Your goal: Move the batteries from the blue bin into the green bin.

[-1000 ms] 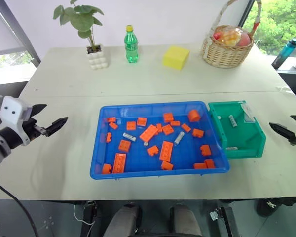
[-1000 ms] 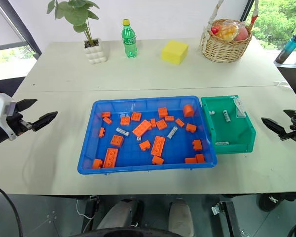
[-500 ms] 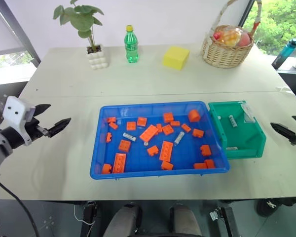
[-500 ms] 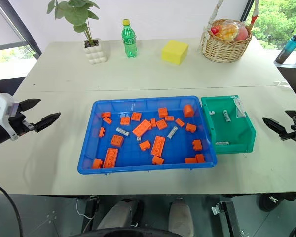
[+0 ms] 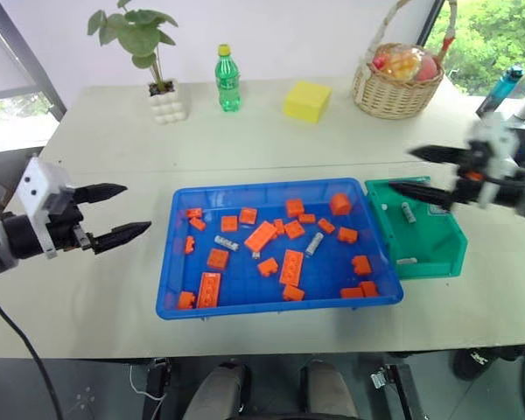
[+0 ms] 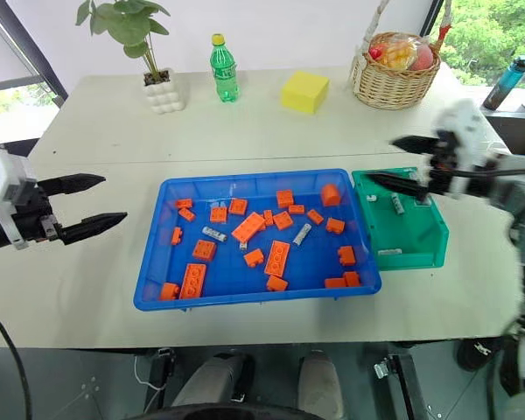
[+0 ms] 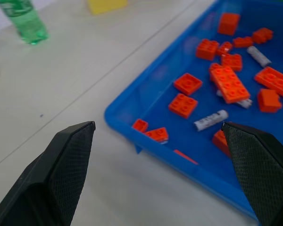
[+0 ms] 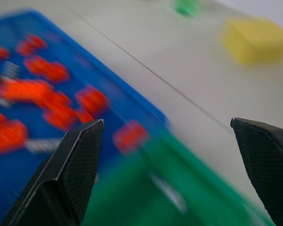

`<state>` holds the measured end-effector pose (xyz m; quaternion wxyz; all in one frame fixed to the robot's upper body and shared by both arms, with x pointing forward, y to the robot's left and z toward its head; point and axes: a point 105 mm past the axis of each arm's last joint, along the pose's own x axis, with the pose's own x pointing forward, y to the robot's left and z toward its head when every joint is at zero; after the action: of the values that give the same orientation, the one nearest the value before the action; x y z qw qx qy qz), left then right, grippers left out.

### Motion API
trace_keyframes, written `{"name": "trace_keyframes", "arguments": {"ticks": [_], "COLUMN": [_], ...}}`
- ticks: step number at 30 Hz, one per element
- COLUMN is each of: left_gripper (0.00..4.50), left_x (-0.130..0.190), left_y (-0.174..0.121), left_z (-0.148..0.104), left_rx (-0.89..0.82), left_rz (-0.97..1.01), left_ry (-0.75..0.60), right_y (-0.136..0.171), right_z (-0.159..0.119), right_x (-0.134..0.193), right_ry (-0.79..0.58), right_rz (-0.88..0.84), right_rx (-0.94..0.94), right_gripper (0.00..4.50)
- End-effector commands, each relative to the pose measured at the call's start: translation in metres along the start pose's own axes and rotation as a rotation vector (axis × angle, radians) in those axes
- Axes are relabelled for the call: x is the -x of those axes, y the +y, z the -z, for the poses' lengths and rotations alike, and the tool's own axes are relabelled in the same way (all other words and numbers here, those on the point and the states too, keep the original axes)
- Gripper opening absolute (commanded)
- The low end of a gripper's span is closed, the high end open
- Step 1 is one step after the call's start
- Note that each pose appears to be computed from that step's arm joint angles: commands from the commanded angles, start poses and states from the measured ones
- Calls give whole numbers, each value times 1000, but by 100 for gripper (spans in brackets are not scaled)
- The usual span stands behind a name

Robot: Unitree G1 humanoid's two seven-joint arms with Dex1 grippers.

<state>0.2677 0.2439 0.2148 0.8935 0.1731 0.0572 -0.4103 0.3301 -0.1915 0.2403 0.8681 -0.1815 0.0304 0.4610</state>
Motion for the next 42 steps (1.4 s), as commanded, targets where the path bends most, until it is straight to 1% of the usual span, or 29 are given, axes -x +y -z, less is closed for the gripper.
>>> {"name": "trace_keyframes", "arguments": {"ticks": [1, 4, 9, 13, 17, 24, 34, 37, 40, 42], "left_gripper": [450, 450, 450, 450, 450, 450, 450, 450, 450, 450], "left_x": [-2, -5, -6, -6, -6, -4, -4, -4, -4, -3], "left_y": [-2, -6, -9, -10, -18, -26, -25, -25, -25, -26], "left_z": [-9, -7, -7, -9, -8, -10, -16, -17, -17, -18], "left_rx": [-47, -58, -75, -108, -100, -94, -104, -105, -106, -106], "left_rz": [38, 79, 107, 99, 141, 182, 172, 169, 170, 172], "left_ry": [-3, 14, 19, 11, 20, 25, 19, 18, 19, 19], "right_y": [30, 55, 84, 108, 128, 142, 157, 160, 163, 162], "right_z": [-14, -11, -5, 6, 17, 33, 38, 44, 47, 47], "right_x": [-48, -82, -131, -150, -169, -184, -199, -205, -208, -210], "right_ry": [-18, -15, 30, 86, 110, 147, 135, 150, 151, 150], "right_rz": [-132, -239, -319, -402, -462, -509, -518, -517, -521, -519], "right_rx": [31, 33, 64, 169, 206, 287, 275, 276, 271, 263], "right_gripper": [447, 447, 447, 447, 447, 447, 447, 447, 362, 261]}}
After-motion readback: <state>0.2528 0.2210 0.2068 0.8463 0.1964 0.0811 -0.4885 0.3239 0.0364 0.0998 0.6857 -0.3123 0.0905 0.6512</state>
